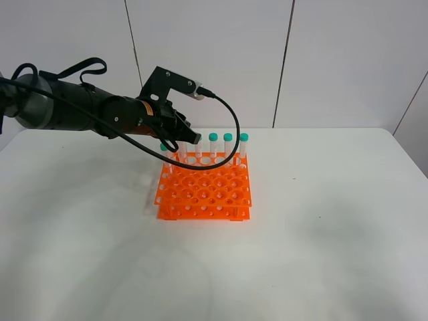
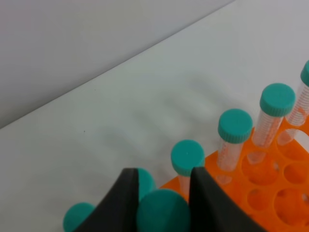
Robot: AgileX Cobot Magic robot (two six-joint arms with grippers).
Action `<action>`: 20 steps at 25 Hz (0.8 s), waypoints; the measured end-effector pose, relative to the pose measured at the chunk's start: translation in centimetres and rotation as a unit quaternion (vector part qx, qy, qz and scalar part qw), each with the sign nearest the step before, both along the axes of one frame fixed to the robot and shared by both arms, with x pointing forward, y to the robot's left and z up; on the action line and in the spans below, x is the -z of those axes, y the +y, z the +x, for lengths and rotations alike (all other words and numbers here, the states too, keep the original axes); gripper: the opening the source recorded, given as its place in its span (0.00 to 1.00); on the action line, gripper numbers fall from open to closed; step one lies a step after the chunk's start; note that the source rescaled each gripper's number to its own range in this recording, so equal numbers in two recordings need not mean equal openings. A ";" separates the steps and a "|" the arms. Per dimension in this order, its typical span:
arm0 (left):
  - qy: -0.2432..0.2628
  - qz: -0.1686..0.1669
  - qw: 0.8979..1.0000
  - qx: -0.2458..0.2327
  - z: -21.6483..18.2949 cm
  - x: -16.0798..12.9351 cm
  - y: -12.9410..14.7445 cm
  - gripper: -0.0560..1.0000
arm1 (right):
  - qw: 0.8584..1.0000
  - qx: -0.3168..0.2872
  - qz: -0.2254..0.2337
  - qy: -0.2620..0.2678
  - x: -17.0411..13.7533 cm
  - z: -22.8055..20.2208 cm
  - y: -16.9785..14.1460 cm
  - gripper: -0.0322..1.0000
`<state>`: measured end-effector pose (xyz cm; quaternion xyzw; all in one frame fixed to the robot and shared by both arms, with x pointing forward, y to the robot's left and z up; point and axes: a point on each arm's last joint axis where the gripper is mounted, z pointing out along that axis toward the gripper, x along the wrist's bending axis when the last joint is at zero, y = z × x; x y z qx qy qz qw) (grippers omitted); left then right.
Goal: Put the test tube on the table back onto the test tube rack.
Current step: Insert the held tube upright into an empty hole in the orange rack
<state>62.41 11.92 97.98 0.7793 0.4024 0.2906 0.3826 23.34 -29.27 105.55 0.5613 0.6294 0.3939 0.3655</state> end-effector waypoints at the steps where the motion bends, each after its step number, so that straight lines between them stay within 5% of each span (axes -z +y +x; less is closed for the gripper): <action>1: 0.000 0.000 1.000 0.000 0.0 0.0 0.0 0.05 | 1.000 0.000 0.000 0.000 0.0 0.0 0.0 1.00; 20: 0.010 0.002 1.000 -0.004 -0.4 -0.7 0.2 0.05 | 1.000 0.000 0.000 0.000 0.0 0.0 0.0 1.00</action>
